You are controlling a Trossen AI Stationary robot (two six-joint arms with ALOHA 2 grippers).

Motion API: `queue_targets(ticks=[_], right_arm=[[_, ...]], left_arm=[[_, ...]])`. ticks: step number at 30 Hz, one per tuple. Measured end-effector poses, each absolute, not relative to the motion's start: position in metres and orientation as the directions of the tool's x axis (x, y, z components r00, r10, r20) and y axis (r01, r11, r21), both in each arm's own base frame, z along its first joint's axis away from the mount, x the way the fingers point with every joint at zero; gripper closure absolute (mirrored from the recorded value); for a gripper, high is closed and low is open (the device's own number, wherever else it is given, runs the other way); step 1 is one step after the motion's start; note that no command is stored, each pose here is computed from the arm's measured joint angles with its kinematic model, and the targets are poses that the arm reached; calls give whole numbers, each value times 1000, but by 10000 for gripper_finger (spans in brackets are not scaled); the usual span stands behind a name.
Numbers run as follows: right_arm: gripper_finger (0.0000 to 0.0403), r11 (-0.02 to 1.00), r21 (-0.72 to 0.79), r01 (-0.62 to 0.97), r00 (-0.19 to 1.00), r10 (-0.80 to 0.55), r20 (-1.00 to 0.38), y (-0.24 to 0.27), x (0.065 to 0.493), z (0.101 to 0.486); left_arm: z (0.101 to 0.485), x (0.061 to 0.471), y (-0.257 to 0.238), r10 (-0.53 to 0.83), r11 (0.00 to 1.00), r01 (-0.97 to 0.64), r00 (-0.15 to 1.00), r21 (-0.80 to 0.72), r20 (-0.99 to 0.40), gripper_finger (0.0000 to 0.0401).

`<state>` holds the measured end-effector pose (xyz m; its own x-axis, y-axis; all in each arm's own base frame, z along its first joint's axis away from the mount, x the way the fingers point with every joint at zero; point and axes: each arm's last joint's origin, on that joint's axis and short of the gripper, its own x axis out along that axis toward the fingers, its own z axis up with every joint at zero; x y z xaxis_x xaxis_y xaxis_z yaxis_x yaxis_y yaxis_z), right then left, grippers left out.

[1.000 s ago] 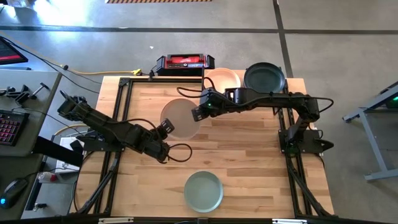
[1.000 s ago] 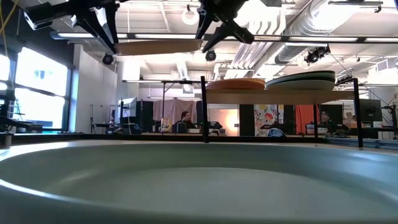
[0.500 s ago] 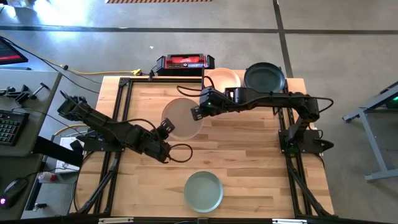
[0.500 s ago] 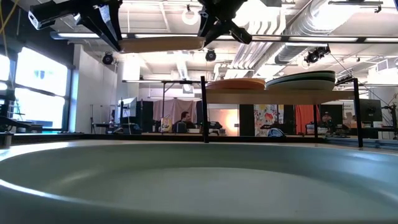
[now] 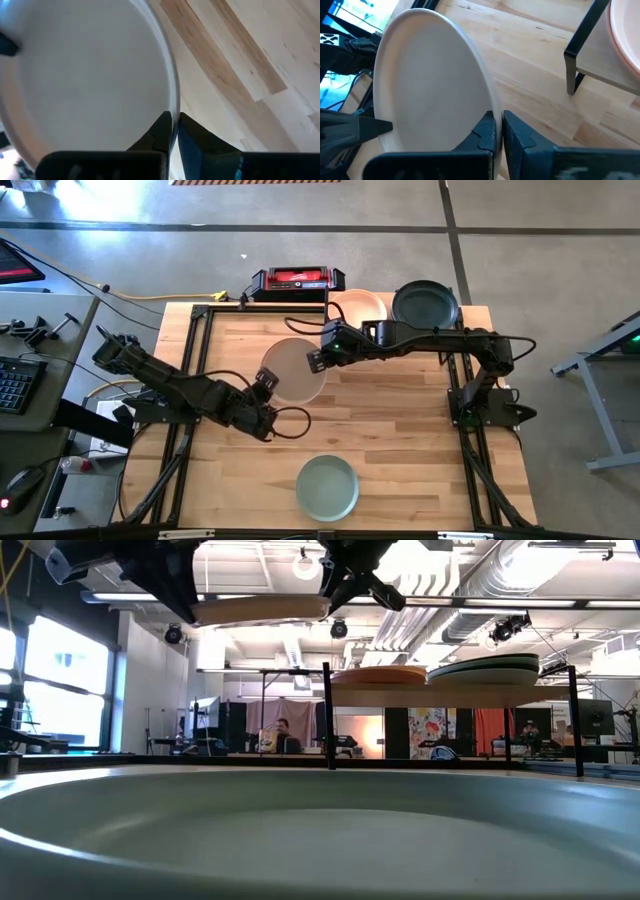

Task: Place and stack plates onto a shelf
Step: Stack the light pink plate on top of the light orange plate on the shelf

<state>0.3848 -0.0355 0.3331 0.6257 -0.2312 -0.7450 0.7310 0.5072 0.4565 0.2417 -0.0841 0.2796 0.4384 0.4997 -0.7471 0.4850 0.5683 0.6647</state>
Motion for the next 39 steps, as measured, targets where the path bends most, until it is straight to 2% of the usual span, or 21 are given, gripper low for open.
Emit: queue_targets(ticks=[8,14,26,39], right_arm=[[402,504,467,727,629,-214,-748,-35,385,333],[403,499,454,738,613,-217,-760,-39,383,332],[403,521,431,737,602,-216,-769,-69,379,331],[402,518,409,751,607,-297,-737,-126,338,360]], left_arm=[[279,245,-76,471,706,353,412,614,-780,329],[279,245,-76,464,810,163,411,564,-785,296],[279,243,-81,461,870,-42,423,491,-780,297],[277,241,-80,424,899,-73,394,433,-815,297]])
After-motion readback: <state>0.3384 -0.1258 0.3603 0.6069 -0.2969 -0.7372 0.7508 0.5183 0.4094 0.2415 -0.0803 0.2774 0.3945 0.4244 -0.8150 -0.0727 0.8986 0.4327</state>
